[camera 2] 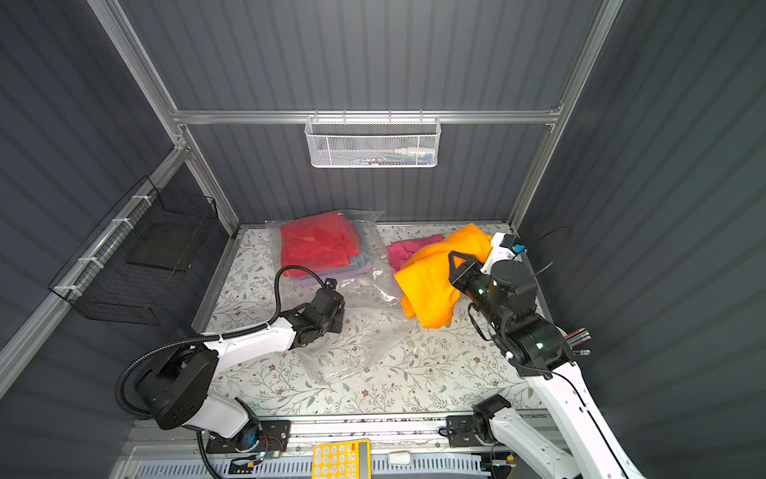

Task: Take the trousers out of the vacuum bag
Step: Place the trousers at the center of the board.

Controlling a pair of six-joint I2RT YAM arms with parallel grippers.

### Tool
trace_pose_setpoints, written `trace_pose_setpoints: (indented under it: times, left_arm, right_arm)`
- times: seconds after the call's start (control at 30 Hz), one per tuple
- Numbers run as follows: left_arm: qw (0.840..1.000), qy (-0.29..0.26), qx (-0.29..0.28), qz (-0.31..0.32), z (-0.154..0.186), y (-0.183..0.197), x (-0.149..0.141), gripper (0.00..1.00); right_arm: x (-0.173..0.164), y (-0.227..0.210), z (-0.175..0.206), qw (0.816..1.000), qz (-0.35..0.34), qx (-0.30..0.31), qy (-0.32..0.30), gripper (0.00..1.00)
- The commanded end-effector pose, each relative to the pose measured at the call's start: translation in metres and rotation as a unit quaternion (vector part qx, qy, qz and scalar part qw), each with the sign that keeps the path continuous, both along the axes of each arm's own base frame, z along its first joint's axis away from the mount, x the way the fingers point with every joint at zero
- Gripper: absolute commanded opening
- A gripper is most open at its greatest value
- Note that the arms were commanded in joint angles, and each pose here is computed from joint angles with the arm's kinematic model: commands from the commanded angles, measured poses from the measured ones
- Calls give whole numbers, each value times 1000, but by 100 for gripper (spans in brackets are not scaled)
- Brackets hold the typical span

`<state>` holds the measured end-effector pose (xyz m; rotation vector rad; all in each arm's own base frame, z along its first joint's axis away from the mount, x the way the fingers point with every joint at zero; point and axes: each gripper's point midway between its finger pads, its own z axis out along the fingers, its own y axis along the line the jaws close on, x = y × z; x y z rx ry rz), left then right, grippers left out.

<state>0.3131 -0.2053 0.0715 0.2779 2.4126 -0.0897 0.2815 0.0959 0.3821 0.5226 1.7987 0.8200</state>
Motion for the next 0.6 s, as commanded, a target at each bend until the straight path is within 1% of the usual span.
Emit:
trace_pose_setpoints:
  times: [0.0,0.07,0.27,0.43,0.57]
  left_arm:
    - [1000,3,20,15,1,19,-9,0]
    - [1000,1,23,16,4,22,-12,0]
    - [999,-6,29,20,14,30,-16,0]
    - [1000,-13,19,21,25,31,-19,0]
    - [999,-23,22,27,28,37,-19,0]
  right_arm:
    - [5,1,46,995,29,61,-79,0]
    - [17,-10,36,996,12,58,-71,0]
    - [50,-23,6,996,0,71,-46,0]
    - [73,-30,-4,997,-16,53,-45,0]
    - [94,-29,-9,998,-16,48,-44,0]
